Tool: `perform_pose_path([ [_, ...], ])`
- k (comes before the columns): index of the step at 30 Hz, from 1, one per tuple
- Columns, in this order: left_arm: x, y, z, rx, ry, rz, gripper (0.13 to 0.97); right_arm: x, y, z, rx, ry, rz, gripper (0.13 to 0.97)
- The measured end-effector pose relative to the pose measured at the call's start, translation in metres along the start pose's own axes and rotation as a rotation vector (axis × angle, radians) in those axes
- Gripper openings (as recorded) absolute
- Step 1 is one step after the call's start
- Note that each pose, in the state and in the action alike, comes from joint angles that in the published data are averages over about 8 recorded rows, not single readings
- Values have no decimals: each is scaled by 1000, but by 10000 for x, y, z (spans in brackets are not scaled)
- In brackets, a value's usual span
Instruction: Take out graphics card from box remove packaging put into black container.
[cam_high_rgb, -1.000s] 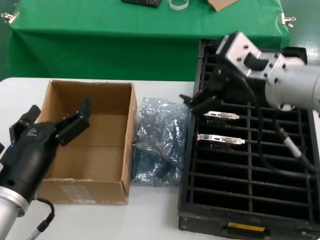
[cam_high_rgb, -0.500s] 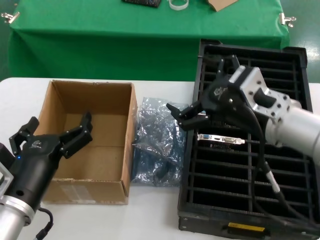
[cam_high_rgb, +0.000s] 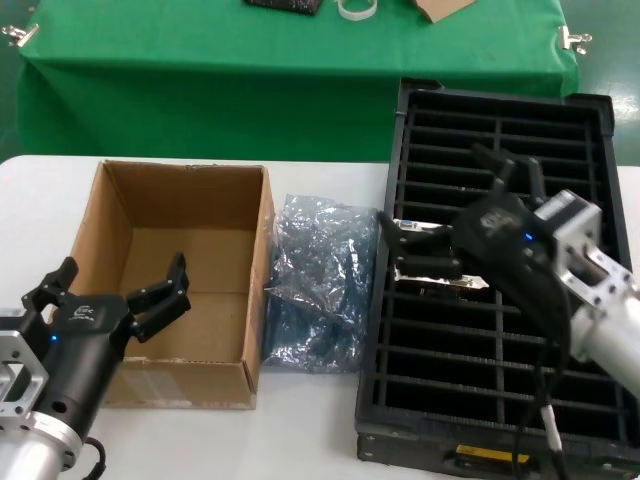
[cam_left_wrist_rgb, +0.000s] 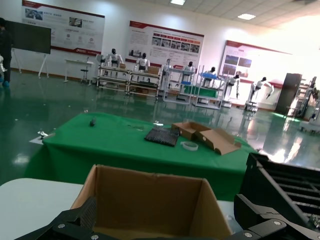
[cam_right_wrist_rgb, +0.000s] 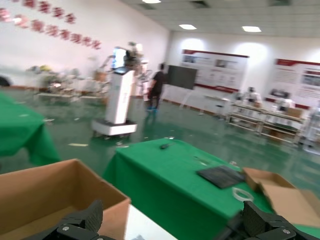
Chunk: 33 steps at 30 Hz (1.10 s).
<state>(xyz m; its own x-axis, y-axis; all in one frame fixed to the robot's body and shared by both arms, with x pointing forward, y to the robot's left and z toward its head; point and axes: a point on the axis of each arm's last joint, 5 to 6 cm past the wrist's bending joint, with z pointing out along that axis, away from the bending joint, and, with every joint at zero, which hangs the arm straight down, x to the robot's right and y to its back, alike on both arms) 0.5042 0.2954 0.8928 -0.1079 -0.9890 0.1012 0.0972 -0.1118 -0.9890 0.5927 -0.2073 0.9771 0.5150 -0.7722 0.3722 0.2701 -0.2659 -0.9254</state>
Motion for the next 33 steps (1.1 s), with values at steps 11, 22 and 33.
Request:
perform_pose_path([
  [11, 40, 164, -16, -35, -30, 75, 966, -121, 481, -428, -13, 215, 136, 966],
  [22, 88, 321, -36, -72, -54, 146, 966, -259, 920, -946, -113, 452, 240, 966],
  [33, 98, 350, -40, -79, -58, 159, 966, -288, 997, -1055, -140, 498, 257, 966],
])
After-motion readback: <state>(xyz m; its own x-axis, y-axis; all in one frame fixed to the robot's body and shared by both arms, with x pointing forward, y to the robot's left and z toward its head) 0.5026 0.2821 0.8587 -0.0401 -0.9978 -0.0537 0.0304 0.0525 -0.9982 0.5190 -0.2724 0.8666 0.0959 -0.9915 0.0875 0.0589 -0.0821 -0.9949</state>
